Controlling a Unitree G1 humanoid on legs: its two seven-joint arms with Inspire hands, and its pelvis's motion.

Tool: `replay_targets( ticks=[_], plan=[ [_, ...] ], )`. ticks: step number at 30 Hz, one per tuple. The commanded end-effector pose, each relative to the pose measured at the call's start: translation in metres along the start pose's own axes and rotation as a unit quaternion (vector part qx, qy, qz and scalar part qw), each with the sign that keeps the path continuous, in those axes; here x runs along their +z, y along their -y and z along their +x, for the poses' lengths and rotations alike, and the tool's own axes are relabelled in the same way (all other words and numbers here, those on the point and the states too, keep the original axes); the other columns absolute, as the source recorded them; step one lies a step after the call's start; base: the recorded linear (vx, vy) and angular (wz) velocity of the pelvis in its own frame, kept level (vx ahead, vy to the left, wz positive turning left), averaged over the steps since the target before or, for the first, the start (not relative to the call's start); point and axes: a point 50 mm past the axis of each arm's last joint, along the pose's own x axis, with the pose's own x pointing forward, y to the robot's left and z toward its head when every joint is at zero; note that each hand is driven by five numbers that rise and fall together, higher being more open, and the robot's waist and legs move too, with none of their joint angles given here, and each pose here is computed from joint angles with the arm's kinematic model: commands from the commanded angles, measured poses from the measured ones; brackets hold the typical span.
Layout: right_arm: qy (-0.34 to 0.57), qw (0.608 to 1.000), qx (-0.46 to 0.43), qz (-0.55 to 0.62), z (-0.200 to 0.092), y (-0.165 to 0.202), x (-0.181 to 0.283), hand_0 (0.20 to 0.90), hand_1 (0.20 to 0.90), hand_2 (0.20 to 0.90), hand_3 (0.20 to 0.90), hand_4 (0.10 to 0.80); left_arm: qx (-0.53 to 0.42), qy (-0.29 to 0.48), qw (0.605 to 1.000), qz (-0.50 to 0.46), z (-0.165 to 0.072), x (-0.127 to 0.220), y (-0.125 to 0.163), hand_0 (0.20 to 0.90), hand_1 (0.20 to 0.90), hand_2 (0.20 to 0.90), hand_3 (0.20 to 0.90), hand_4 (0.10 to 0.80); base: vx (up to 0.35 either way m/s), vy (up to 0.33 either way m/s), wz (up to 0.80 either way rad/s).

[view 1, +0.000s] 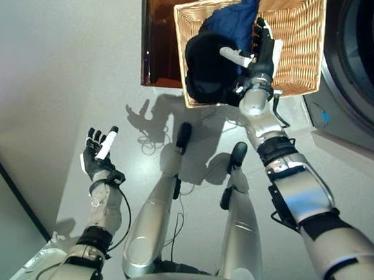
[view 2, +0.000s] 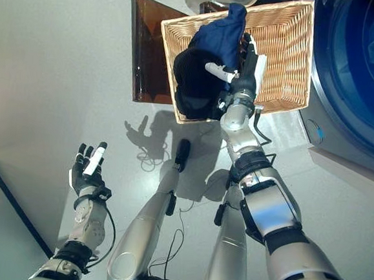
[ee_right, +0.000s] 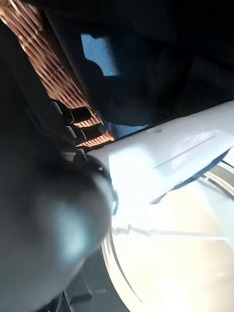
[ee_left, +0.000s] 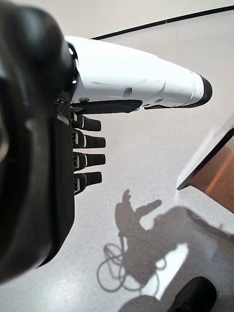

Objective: Pick up the clothes and place them into the washing machine

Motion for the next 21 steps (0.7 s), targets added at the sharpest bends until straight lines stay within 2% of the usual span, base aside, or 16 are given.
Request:
replay_targets(
  ticks=[1, 7, 8, 11, 21],
  plan=[
    [0.079, 0.996, 0.020, 0.041, 0.007, -0.014, 0.047, 0.900, 0.900, 0.900, 0.900, 0.800, 0.012, 0.091, 0.996, 0.000, 0.010, 0.042, -0.017, 0.900, 0.900, 0.900, 0.900, 0.800, 0.000, 0.000, 0.00],
    [0.072, 0.996, 0.021, 0.049, 0.009, -0.015, 0.049, 0.900, 0.900, 0.900, 0.900, 0.800, -0.003, 0.098, 0.995, -0.008, 0.008, 0.046, -0.012, 0.900, 0.900, 0.900, 0.900, 0.800, 0.000, 0.000, 0.00],
    [0.070, 0.996, 0.019, 0.050, 0.010, -0.013, 0.049, 0.837, 0.837, 0.837, 0.837, 0.755, -0.005, 0.099, 0.995, -0.010, 0.008, 0.047, -0.012, 0.900, 0.900, 0.900, 0.900, 0.800, 0.000, 0.000, 0.00],
    [0.072, 0.996, 0.014, 0.050, 0.014, -0.009, 0.053, 0.796, 0.796, 0.796, 0.796, 0.725, -0.012, 0.100, 0.995, -0.014, 0.007, 0.048, -0.011, 0.900, 0.900, 0.900, 0.900, 0.800, -0.003, -0.003, 0.03],
    [0.084, 0.995, -0.002, 0.045, 0.025, 0.004, 0.069, 0.823, 0.823, 0.823, 0.823, 0.745, -0.027, 0.112, 0.993, -0.022, 0.007, 0.055, -0.006, 0.900, 0.900, 0.900, 0.900, 0.800, -0.004, -0.002, 0.06]
  ],
)
